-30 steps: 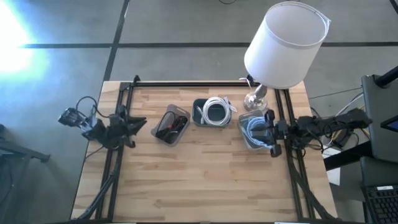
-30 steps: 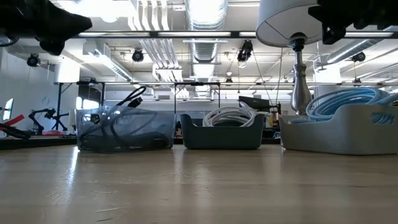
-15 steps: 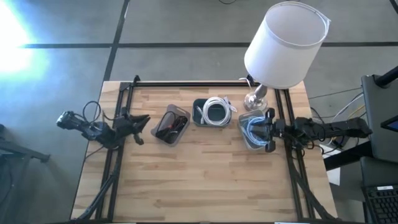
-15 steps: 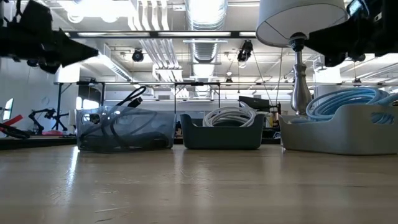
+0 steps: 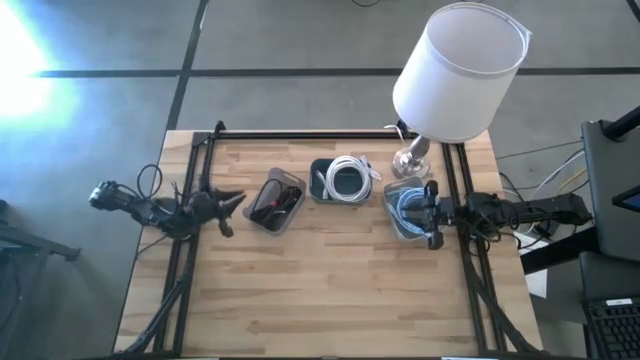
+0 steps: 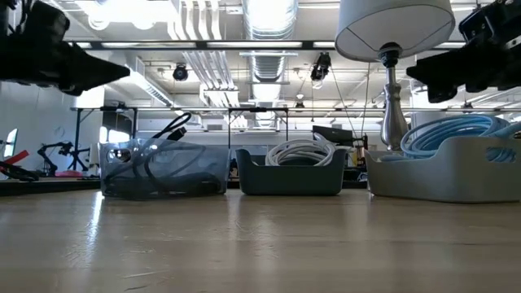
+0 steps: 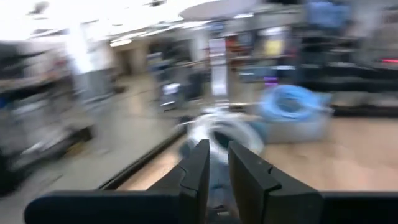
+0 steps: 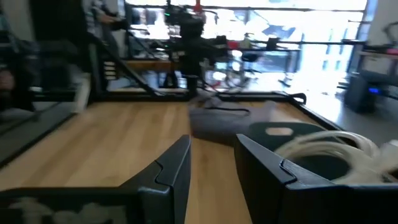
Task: Sort HDMI cables
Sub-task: Return to Home Position
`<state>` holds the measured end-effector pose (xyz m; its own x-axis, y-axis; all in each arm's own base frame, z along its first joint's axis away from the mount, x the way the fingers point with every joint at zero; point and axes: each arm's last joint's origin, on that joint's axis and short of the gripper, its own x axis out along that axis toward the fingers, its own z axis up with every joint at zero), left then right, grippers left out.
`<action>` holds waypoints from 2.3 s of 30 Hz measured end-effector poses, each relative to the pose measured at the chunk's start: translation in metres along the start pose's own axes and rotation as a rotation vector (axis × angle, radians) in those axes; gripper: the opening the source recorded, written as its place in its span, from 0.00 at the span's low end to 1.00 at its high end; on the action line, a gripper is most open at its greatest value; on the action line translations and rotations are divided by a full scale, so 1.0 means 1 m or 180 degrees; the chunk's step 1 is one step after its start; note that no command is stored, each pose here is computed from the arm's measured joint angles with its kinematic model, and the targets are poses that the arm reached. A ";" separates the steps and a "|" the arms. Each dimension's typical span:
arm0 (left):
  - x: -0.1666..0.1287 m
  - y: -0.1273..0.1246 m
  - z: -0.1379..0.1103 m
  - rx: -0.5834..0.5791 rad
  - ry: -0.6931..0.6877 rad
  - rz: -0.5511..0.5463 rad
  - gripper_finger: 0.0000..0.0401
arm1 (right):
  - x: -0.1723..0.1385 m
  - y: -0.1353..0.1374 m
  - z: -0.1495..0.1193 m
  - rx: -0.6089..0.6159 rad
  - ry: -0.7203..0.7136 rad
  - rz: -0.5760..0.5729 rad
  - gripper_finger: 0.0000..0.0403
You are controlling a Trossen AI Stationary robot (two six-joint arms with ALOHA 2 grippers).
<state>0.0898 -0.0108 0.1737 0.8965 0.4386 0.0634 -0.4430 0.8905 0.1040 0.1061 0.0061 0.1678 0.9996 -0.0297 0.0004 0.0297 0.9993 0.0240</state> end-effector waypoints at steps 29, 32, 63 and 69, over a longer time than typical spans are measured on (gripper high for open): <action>0.014 -0.002 -0.015 0.0213 0.0356 -0.0542 0.16 | -0.001 0.002 -0.006 -0.0298 0.0191 0.0300 0.29; 0.015 -0.003 -0.016 -0.0011 0.0439 -0.0527 0.16 | -0.001 0.002 -0.008 -0.0177 0.0261 0.0299 0.28; 0.016 -0.003 -0.016 -0.0094 0.0446 -0.0522 0.16 | -0.001 0.002 -0.008 -0.0179 0.0258 0.0299 0.31; 0.016 -0.003 -0.015 -0.0096 0.0442 -0.0521 0.16 | -0.001 0.002 -0.008 -0.0180 0.0258 0.0299 0.28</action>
<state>0.1056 -0.0050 0.1591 0.9502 0.2983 -0.0896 -0.2926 0.9535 0.0717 0.1053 0.0089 0.1601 0.9947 0.0637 -0.0809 -0.0662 0.9974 -0.0286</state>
